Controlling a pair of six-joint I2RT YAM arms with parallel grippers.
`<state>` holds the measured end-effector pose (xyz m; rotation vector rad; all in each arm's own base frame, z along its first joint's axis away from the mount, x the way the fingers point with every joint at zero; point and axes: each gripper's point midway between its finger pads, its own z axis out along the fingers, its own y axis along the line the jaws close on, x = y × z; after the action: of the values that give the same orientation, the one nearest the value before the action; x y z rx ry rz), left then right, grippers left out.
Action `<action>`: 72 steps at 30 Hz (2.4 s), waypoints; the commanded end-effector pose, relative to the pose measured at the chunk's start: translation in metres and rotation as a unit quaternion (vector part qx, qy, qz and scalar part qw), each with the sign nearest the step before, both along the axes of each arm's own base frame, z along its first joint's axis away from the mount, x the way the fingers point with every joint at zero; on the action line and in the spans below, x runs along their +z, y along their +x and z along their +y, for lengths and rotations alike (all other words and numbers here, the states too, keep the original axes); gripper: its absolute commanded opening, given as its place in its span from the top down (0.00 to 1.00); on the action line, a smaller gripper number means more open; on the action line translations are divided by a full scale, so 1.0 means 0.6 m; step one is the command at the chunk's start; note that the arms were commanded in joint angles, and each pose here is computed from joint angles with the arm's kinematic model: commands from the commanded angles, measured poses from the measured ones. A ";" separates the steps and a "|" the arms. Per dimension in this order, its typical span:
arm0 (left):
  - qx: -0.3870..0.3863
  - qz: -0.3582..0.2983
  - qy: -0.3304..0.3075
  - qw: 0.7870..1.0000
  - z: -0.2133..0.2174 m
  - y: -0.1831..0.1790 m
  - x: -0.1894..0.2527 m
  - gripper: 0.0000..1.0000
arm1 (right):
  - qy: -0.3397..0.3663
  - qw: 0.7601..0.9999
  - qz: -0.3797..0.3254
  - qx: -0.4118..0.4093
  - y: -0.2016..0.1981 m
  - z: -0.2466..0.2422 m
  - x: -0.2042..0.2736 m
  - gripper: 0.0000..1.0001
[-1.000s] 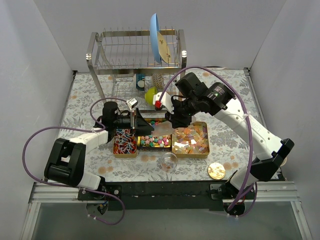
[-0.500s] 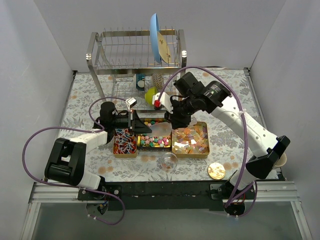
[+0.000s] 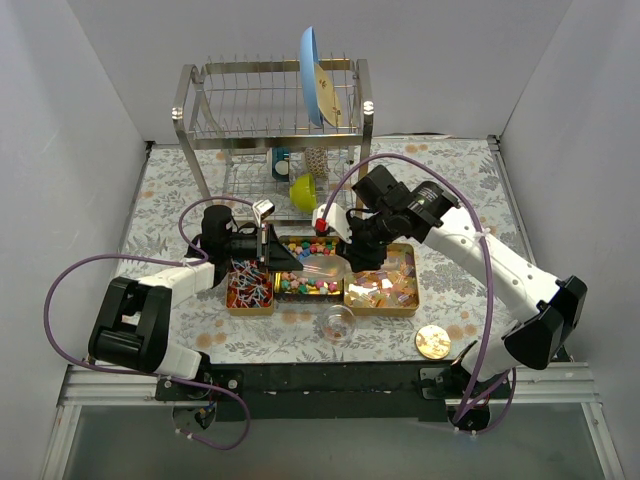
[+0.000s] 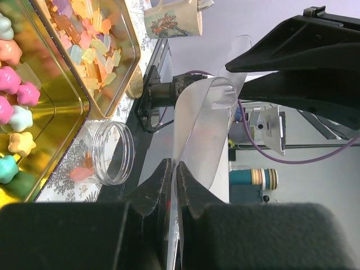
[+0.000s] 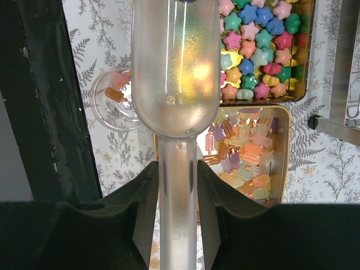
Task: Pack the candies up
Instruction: Adjust the spatula, then scoop the fake candies from the storage box.
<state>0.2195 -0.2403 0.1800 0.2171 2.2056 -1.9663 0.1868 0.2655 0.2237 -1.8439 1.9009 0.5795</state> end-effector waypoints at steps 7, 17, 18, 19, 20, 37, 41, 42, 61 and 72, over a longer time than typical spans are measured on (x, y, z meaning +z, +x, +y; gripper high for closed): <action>0.004 -0.035 -0.004 0.999 -0.001 0.006 0.027 1.00 | 0.052 0.999 0.009 -0.005 0.009 -0.002 0.019 0.49; 0.006 -0.042 -0.005 0.999 0.000 0.005 0.031 1.00 | 0.043 0.997 0.063 0.005 -0.014 -0.018 -0.003 0.49; 0.004 -0.043 -0.005 0.999 0.000 0.004 0.032 1.00 | 0.041 0.997 0.063 0.008 -0.016 -0.019 -0.007 0.49; 0.005 -0.044 -0.006 0.999 -0.001 0.004 0.033 1.00 | 0.036 0.997 0.069 0.008 -0.019 -0.022 -0.015 0.49; 0.004 -0.044 -0.006 0.999 0.000 0.004 0.034 1.00 | 0.034 0.997 0.071 0.008 -0.020 -0.023 -0.018 0.48; 0.007 -0.047 -0.006 0.999 0.001 0.004 0.035 1.00 | 0.043 0.995 0.094 0.004 -0.011 -0.007 -0.035 0.82; 0.031 -0.048 0.009 0.998 0.005 0.020 0.028 0.92 | 0.037 0.996 0.083 0.002 -0.009 -0.017 -0.036 0.99; 0.044 -0.048 0.020 0.998 0.010 0.030 0.024 0.80 | 0.034 0.997 0.074 -0.001 -0.007 -0.022 -0.032 0.99; 0.155 -0.097 0.160 0.970 0.052 0.097 -0.013 0.35 | -0.241 0.967 -0.035 -0.075 0.048 -0.261 -0.078 0.99; 0.163 -0.100 0.173 0.966 0.058 0.097 -0.027 0.35 | -0.373 0.922 -0.107 0.009 0.094 -0.330 -0.080 0.99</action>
<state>0.2767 -0.2088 0.1551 0.0519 2.3052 -1.3645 0.2372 0.0901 0.1758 -2.0529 2.1883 -0.2317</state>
